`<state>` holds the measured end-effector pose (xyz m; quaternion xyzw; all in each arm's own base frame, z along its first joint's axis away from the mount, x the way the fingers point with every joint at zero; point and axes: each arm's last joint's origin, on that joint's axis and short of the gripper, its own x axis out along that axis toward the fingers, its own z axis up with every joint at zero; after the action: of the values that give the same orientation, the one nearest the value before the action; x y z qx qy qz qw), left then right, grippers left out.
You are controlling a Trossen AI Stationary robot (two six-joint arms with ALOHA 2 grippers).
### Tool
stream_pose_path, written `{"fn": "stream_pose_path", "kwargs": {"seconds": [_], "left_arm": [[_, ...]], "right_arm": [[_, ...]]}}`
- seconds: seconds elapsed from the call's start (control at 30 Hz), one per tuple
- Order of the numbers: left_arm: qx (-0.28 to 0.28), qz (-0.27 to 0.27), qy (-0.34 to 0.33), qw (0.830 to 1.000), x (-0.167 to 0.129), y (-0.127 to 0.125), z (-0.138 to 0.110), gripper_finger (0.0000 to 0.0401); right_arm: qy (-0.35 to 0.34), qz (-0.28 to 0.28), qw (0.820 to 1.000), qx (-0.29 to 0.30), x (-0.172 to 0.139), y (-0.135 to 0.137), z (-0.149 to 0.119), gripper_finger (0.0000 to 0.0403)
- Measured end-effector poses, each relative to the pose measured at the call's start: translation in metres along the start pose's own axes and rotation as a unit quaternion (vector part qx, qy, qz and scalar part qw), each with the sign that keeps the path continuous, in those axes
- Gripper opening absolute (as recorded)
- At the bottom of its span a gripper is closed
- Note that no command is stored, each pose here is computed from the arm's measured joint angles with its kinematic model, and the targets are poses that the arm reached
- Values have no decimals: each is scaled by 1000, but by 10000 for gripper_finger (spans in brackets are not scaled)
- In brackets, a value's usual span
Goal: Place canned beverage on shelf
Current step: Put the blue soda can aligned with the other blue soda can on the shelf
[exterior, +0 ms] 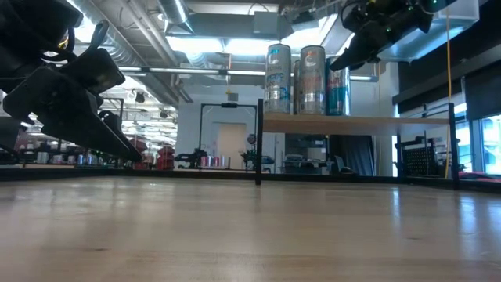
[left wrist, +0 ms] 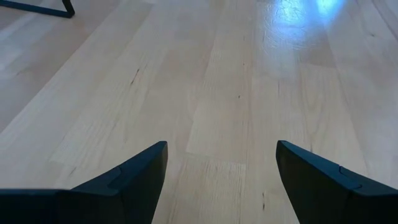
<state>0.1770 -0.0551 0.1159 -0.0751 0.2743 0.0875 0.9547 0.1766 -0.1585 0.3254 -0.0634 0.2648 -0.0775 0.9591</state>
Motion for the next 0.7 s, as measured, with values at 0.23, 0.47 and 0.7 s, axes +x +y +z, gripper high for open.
{"fn": "stream_pose_path", "kwargs": {"seconds": [0.23, 0.47, 0.7], "left_arm": [[0, 0, 0, 1000, 0, 0, 0, 285], [-3, -2, 1, 1000, 0, 0, 0, 285], [-4, -2, 1, 1000, 0, 0, 0, 285]], "right_arm": [[3, -12, 1000, 11, -4, -7, -4, 196], [11, -33, 999, 28, -2, -8, -5, 321], [1, -39, 999, 33, -7, -7, -2, 389]]}}
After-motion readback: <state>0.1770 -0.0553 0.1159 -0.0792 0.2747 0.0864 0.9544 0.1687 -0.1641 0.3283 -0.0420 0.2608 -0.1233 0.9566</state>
